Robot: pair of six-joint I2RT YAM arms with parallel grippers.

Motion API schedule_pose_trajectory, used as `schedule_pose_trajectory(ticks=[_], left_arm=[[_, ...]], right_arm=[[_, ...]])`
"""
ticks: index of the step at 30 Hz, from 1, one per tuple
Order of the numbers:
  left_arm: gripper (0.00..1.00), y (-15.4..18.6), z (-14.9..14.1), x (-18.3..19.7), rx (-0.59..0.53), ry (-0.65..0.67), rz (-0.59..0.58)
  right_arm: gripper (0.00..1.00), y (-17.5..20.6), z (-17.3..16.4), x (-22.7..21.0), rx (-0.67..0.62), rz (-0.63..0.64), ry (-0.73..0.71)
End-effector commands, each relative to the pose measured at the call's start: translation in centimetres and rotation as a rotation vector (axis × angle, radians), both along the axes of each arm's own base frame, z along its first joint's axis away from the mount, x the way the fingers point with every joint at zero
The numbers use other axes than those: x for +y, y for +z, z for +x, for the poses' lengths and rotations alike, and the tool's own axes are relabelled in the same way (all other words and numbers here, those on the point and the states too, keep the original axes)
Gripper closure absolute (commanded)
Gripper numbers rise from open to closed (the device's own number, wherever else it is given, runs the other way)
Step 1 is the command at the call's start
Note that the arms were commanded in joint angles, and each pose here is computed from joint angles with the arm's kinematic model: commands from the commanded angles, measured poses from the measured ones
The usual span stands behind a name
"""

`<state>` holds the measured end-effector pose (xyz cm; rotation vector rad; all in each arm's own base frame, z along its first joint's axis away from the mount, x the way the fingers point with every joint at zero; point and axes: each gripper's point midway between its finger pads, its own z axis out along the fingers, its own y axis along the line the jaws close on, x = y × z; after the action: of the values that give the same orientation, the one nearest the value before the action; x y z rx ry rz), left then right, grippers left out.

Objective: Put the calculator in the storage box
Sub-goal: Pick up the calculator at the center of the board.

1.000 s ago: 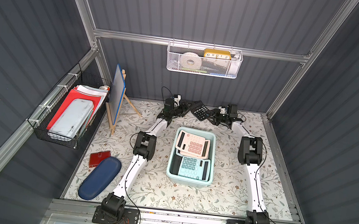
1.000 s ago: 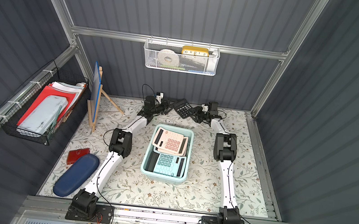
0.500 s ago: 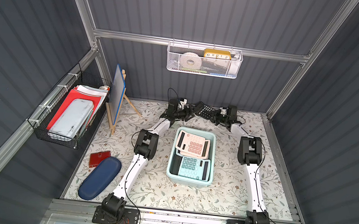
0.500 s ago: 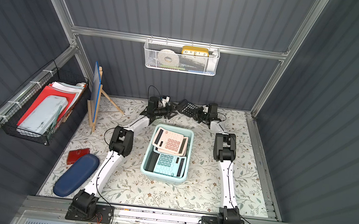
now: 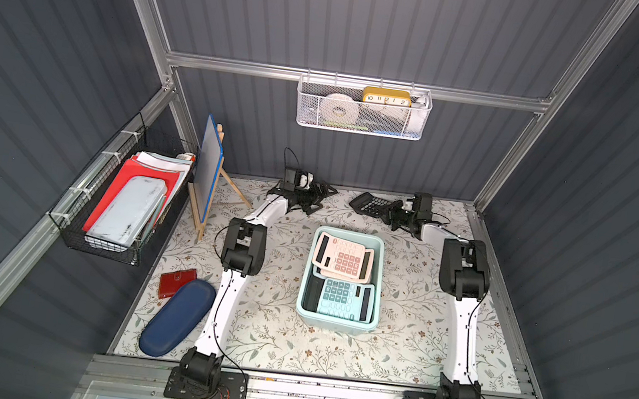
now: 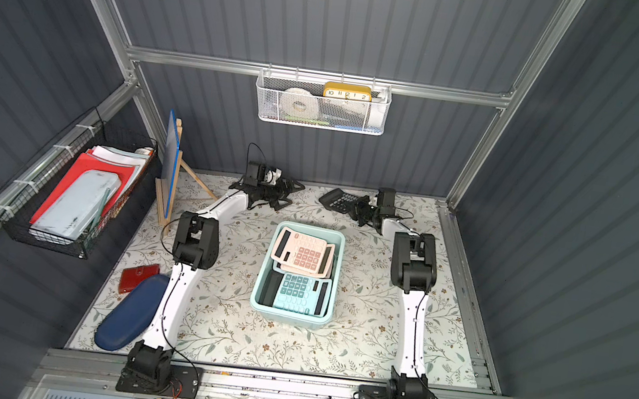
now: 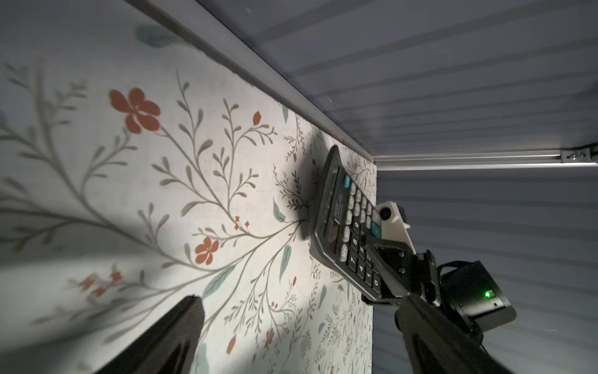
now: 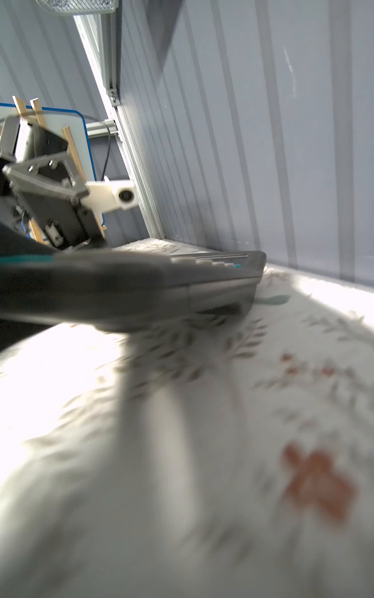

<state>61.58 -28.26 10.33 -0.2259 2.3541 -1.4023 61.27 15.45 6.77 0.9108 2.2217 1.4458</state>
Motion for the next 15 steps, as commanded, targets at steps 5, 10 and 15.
schedule_pose_trajectory(ticks=[5, 10, 15], left_arm=[[0.01, 9.9, -0.7, 1.7, -0.069, 0.073, 0.027], [0.01, 12.4, -3.2, 2.2, -0.075, 0.065, 0.058], [0.01, 14.8, -5.9, 2.8, -0.079, 0.056, 0.095]], right_arm=[[0.99, 6.0, -3.8, -1.3, -0.050, -0.062, -0.029], [1.00, 8.4, -6.6, -2.5, -0.077, -0.105, -0.083], [1.00, 11.8, -9.2, -3.1, -0.138, -0.103, -0.121]])
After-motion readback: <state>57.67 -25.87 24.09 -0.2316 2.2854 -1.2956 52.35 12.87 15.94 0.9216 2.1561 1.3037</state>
